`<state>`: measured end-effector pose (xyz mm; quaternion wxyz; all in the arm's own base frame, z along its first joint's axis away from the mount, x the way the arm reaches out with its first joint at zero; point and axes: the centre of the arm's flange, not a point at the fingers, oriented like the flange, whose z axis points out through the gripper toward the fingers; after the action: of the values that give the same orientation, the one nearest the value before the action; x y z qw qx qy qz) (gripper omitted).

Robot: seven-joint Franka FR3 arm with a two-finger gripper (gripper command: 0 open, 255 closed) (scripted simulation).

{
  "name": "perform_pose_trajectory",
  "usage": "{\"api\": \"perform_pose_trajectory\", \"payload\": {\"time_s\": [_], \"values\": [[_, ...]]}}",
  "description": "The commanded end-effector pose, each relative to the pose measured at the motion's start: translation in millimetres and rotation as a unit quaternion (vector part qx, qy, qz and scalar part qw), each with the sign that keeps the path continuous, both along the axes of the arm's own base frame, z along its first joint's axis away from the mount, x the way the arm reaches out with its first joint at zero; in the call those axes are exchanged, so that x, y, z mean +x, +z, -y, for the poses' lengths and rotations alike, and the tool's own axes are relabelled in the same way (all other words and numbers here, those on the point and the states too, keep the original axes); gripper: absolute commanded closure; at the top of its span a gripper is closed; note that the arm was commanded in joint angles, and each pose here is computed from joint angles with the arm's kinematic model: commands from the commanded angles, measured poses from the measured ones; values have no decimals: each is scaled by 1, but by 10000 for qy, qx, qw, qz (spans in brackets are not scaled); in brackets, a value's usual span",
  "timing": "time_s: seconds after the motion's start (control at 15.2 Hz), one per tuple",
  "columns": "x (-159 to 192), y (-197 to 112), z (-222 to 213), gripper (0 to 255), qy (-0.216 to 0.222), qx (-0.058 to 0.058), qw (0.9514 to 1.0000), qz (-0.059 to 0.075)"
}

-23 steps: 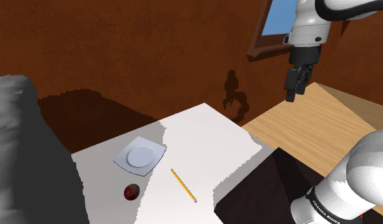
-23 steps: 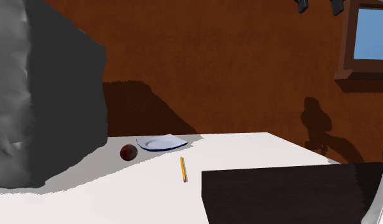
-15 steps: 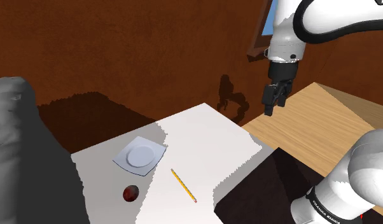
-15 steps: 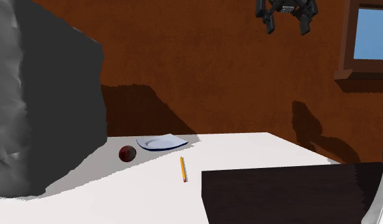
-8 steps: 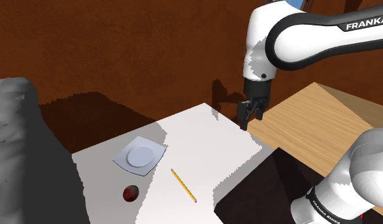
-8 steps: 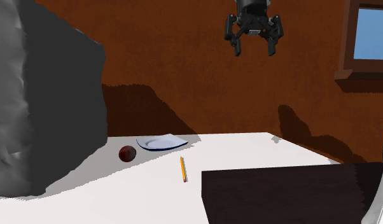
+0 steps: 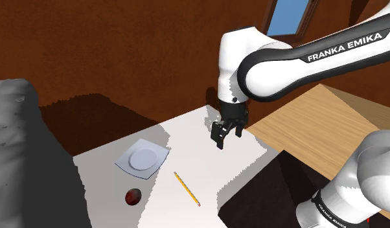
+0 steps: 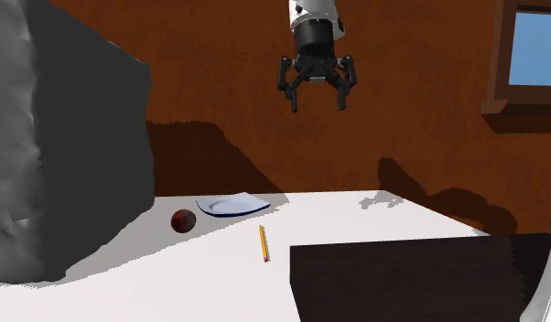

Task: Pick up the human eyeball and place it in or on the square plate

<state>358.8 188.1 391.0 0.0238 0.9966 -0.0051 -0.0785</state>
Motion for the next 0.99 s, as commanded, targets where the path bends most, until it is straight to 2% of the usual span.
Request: {"api": "perform_pose_trajectory", "payload": {"time_s": [0.0, 0.92], "values": [[7, -17, -23, 0, -22, -14, 10000, 47], [67, -117, -166, 0, -138, -177, 9991, 358]]}}
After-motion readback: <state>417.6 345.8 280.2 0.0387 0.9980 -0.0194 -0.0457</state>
